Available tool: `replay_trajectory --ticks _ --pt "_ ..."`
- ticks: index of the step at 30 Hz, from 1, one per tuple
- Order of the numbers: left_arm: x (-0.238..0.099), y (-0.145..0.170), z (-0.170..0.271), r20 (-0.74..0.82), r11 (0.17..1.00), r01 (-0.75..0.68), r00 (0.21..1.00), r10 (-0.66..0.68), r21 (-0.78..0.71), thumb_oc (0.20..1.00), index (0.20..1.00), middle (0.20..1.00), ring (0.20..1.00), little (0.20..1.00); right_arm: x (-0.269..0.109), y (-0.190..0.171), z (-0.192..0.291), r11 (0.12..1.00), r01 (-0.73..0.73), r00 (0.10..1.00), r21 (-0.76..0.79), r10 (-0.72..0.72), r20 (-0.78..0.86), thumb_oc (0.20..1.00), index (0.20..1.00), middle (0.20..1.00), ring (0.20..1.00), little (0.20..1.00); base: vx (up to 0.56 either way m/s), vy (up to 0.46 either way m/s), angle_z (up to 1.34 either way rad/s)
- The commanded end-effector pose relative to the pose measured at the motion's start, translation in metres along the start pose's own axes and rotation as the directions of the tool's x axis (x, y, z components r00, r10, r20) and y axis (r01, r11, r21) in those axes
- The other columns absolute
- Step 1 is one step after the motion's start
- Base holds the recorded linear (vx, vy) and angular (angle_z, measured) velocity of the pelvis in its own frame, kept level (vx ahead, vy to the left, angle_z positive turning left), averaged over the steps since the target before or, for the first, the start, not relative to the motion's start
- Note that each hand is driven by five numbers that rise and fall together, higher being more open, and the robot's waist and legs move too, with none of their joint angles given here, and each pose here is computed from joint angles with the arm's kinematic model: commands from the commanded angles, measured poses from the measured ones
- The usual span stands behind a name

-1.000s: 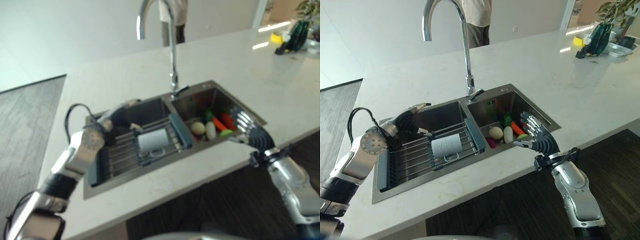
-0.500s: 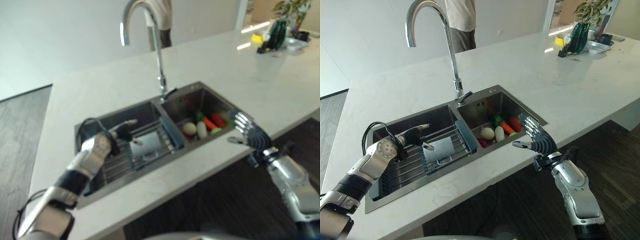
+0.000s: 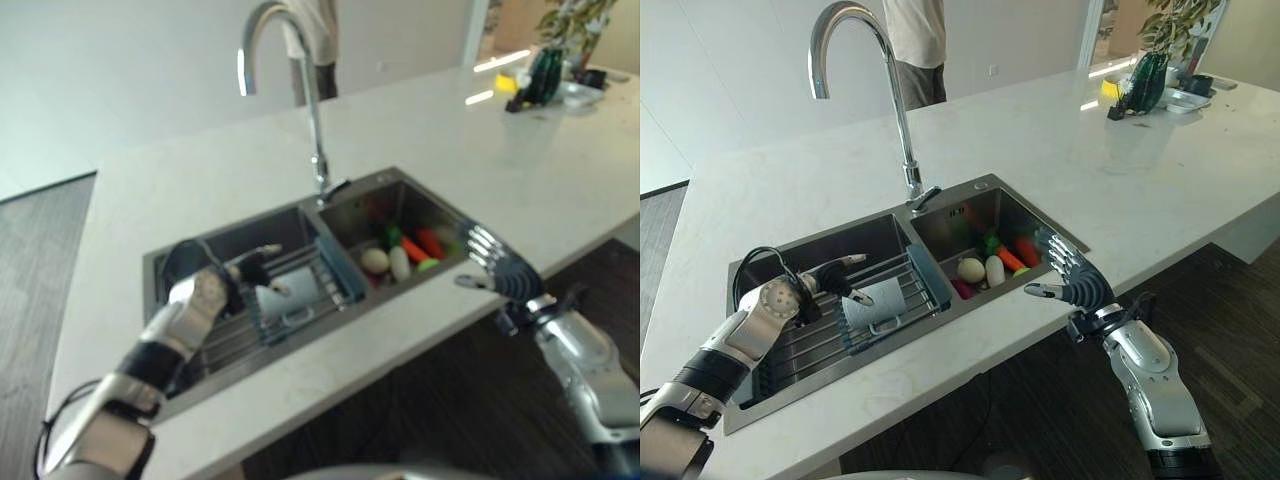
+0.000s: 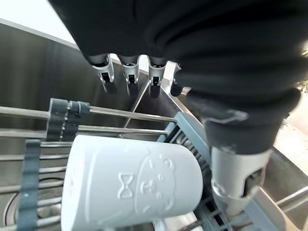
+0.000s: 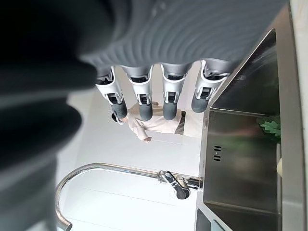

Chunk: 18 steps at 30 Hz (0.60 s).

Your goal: Place the dishes in the dishwasher.

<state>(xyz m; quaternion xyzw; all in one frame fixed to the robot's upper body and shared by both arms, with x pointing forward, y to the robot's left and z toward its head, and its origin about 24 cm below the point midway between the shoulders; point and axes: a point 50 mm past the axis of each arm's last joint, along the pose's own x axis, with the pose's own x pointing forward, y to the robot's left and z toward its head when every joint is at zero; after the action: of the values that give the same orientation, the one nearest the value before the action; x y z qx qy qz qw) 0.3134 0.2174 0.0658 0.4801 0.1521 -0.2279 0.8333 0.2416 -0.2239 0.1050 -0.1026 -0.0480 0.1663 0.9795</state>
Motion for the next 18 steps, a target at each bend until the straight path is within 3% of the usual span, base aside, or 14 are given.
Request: replay_trajectory --ticks 1,18 --pt "0.003 0.013 0.011 0.022 0.995 -0.042 0.999 0.04 0.089 1.0 1.0 1.0 1.0 1.0 0.007 -0.006 0.028 0.998 -0.004 0.992 -0.064 0.012 0.128 1.0 1.0 1.0 1.0 1.0 0.0 0.0 0.0" --pt "0.006 -0.006 0.006 -0.034 0.99 0.058 0.998 -0.054 0.128 1.0 1.0 1.0 1.0 1.0 0.003 -0.006 0.026 0.998 -0.005 0.993 -0.07 0.013 0.115 1.0 1.0 1.0 1.0 1.0 0.0 0.0 0.0"
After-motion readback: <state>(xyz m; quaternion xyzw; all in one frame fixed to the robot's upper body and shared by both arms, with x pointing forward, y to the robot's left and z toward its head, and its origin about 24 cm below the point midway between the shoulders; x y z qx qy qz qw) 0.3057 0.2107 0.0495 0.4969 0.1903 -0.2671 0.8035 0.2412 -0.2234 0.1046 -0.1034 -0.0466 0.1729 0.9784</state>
